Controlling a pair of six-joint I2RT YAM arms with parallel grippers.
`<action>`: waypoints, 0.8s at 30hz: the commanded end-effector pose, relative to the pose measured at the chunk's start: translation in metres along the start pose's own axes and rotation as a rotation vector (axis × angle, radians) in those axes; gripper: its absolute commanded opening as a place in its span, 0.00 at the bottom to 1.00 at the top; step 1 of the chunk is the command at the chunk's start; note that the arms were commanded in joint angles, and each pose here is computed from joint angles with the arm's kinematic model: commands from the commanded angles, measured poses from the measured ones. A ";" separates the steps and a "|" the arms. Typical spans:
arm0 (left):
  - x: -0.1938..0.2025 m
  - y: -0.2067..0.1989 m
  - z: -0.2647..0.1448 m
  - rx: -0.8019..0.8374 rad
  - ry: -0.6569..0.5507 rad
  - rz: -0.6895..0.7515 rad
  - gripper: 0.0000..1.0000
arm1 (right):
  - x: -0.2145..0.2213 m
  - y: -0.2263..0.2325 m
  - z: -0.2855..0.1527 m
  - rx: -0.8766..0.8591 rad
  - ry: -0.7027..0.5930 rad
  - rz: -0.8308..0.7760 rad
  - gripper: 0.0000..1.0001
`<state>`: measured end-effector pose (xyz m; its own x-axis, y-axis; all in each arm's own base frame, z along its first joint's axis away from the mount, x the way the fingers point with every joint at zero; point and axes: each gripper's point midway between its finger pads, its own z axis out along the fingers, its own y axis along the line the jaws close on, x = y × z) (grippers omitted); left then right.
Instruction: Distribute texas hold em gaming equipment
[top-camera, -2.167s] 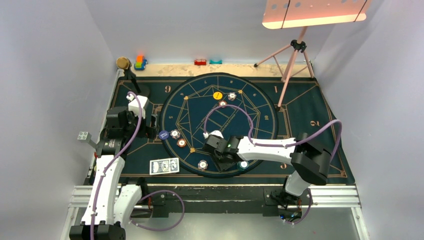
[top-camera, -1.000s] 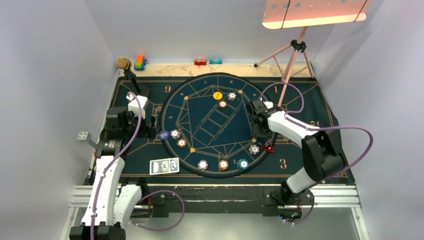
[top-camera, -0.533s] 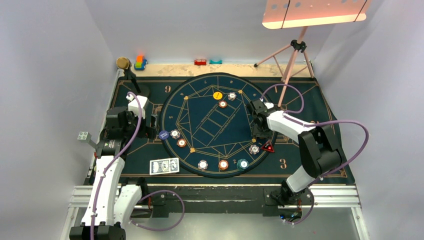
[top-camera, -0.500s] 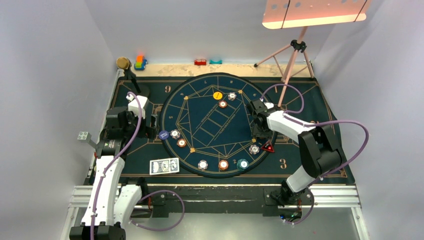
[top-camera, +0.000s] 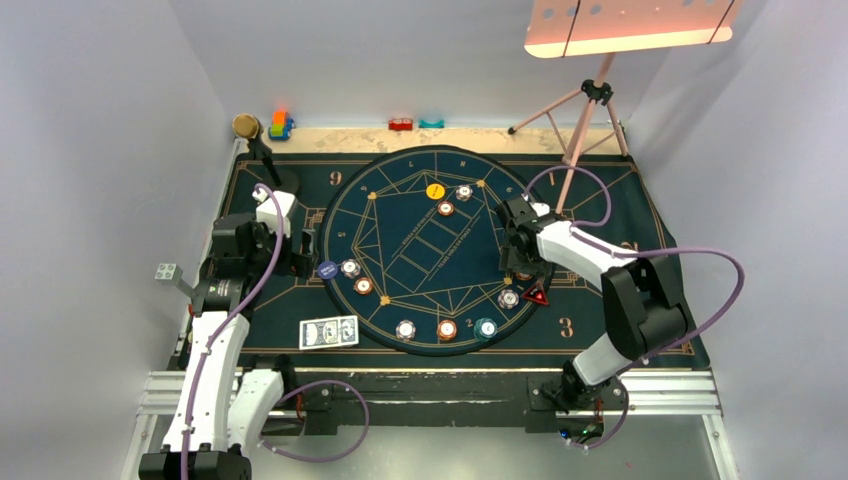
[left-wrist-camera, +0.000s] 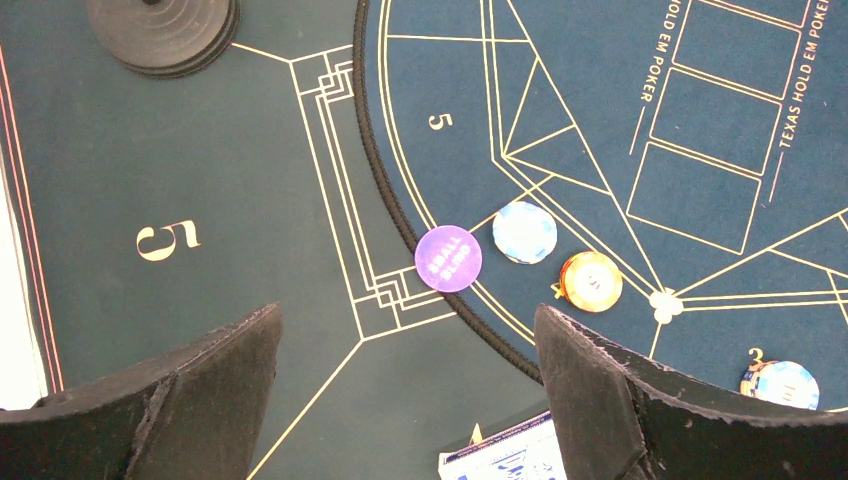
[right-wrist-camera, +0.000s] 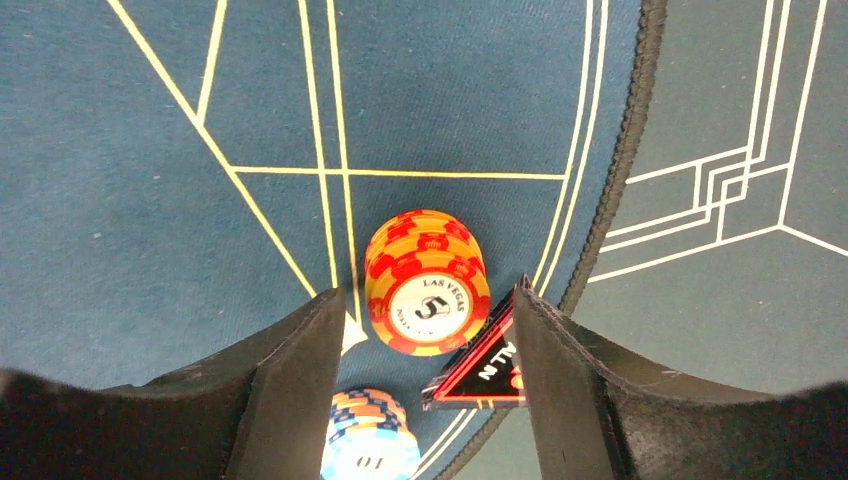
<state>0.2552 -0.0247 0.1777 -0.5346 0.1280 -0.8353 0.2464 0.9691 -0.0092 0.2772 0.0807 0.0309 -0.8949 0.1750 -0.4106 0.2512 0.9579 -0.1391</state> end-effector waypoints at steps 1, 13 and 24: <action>-0.008 0.002 0.000 -0.002 -0.035 0.016 1.00 | -0.034 0.008 -0.041 -0.082 -0.111 0.048 0.66; -0.008 0.002 0.000 -0.001 -0.033 0.017 1.00 | 0.019 0.049 -0.149 -0.306 -0.135 -0.231 0.85; -0.007 0.001 0.001 0.005 -0.032 0.018 1.00 | 0.118 0.054 -0.141 -0.356 0.022 -0.290 0.90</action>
<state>0.2552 -0.0248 0.1775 -0.5352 0.1280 -0.8350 0.2470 0.9690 -0.0098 0.1511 0.1886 0.1097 -0.8912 -0.1787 -0.4169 -0.2120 0.9767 0.0345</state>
